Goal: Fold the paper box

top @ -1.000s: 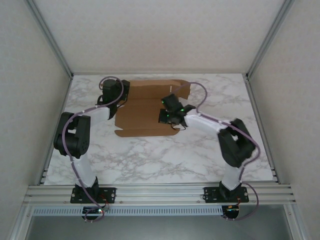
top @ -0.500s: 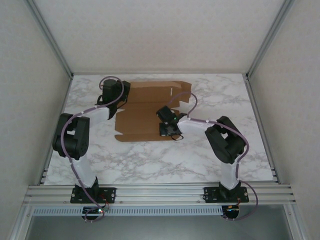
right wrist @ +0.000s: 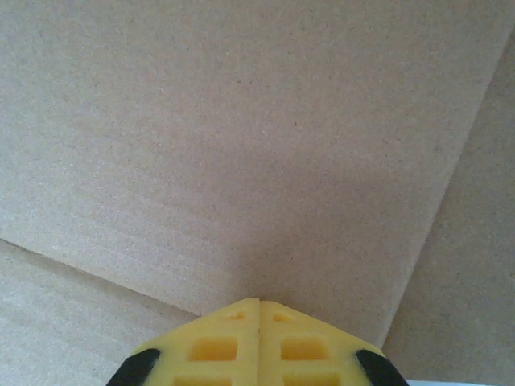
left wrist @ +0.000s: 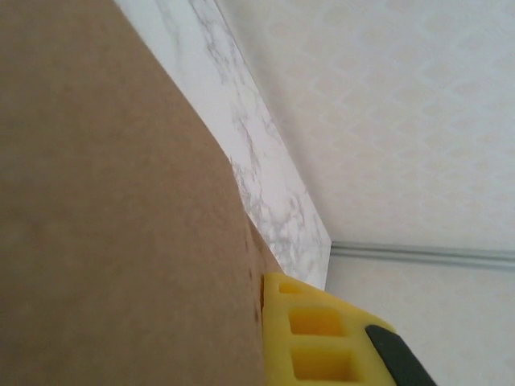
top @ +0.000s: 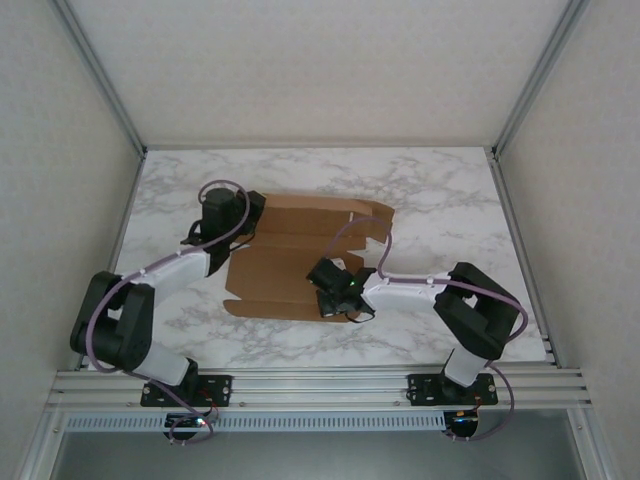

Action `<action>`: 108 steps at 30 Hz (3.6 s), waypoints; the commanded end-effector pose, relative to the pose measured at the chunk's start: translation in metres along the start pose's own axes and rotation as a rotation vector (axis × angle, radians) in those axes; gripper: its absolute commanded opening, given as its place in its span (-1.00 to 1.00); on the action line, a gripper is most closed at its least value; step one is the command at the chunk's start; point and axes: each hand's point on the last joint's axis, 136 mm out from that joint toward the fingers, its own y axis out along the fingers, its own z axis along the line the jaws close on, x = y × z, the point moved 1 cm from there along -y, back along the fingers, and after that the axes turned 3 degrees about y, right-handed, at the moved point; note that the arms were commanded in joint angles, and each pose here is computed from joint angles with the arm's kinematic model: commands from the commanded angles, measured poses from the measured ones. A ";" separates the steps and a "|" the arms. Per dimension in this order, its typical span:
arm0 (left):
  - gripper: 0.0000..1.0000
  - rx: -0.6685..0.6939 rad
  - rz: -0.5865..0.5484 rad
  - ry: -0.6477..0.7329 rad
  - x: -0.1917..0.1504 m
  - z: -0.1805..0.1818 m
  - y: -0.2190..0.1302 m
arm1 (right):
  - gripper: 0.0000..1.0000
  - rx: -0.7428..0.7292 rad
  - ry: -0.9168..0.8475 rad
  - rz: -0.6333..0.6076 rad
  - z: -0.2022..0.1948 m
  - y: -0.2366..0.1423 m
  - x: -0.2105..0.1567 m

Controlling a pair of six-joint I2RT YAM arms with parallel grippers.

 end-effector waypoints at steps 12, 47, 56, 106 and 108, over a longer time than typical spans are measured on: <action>-0.97 0.034 -0.012 0.127 -0.009 0.028 -0.010 | 0.20 0.360 -0.027 -0.194 0.029 -0.130 0.061; -1.00 0.074 0.029 0.126 -0.020 0.047 -0.016 | 0.32 0.307 0.319 -0.066 -0.032 -0.147 0.172; -1.00 0.099 0.043 0.133 -0.023 0.055 -0.015 | 0.37 0.285 0.318 -0.102 -0.043 -0.166 0.172; -1.00 0.064 0.121 0.109 -0.035 0.047 -0.006 | -0.30 0.792 0.606 -0.164 -0.029 -0.089 0.236; -1.00 0.062 0.121 0.111 -0.034 0.046 -0.007 | -0.42 0.791 0.610 -0.161 -0.030 -0.087 0.234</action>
